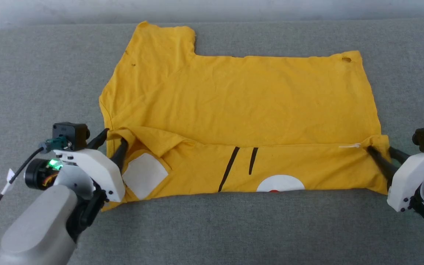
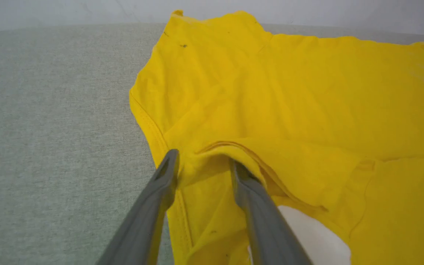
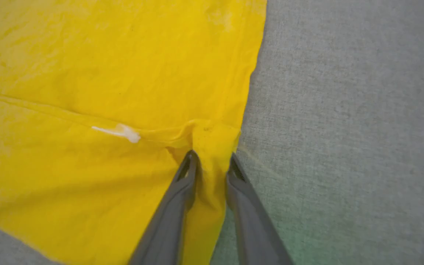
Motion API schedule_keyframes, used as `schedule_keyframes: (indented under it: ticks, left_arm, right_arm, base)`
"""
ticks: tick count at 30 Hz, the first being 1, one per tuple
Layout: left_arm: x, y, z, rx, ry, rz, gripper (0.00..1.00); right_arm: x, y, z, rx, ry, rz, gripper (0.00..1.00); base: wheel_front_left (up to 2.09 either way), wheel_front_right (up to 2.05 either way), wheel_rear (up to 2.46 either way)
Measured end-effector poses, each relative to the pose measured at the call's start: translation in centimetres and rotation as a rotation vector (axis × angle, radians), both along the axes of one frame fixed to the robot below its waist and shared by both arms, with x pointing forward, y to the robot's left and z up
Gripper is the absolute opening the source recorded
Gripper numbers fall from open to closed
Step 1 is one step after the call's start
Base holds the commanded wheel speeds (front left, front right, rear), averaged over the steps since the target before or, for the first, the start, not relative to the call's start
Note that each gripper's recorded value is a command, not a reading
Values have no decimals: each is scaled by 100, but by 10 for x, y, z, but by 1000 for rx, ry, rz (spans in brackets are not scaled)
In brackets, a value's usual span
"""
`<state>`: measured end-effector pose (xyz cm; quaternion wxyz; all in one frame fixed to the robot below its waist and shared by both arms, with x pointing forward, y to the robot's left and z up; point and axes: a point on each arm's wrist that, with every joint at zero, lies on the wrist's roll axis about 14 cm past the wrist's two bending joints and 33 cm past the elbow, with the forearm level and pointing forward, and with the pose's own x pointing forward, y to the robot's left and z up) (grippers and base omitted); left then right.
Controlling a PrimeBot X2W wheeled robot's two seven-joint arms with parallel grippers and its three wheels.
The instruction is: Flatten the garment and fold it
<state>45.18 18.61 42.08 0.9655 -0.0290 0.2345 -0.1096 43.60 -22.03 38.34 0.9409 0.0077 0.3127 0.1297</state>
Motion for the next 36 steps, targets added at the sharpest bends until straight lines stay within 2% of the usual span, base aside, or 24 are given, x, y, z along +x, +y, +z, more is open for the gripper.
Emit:
schedule_keyframes:
  ticks: [5,9,16,24,27,36]
  left_arm:
    - [1,-5,8,-115,-18,76,100]
    - [-7,2,20,-125,-41,128,100]
    - [-41,-3,36,-148,-19,190,100]
    - [-91,-8,9,-63,188,200,100]
    - [-96,1,0,-16,224,229,100]
    - [-96,12,-34,39,306,278,100]
  right_arm:
    - [0,6,6,2,-22,8,100]
    - [-3,5,17,-5,-43,2,100]
    - [-20,-1,23,-1,-22,-75,100]
    - [-38,20,38,70,-40,-151,100]
    - [-45,23,43,71,-42,-170,100]
    - [-54,15,50,57,-37,-225,100]
  base:
    - [0,0,0]
    - [0,0,0]
    - [0,0,0]
    - [0,0,0]
    - [0,0,0]
    - [0,0,0]
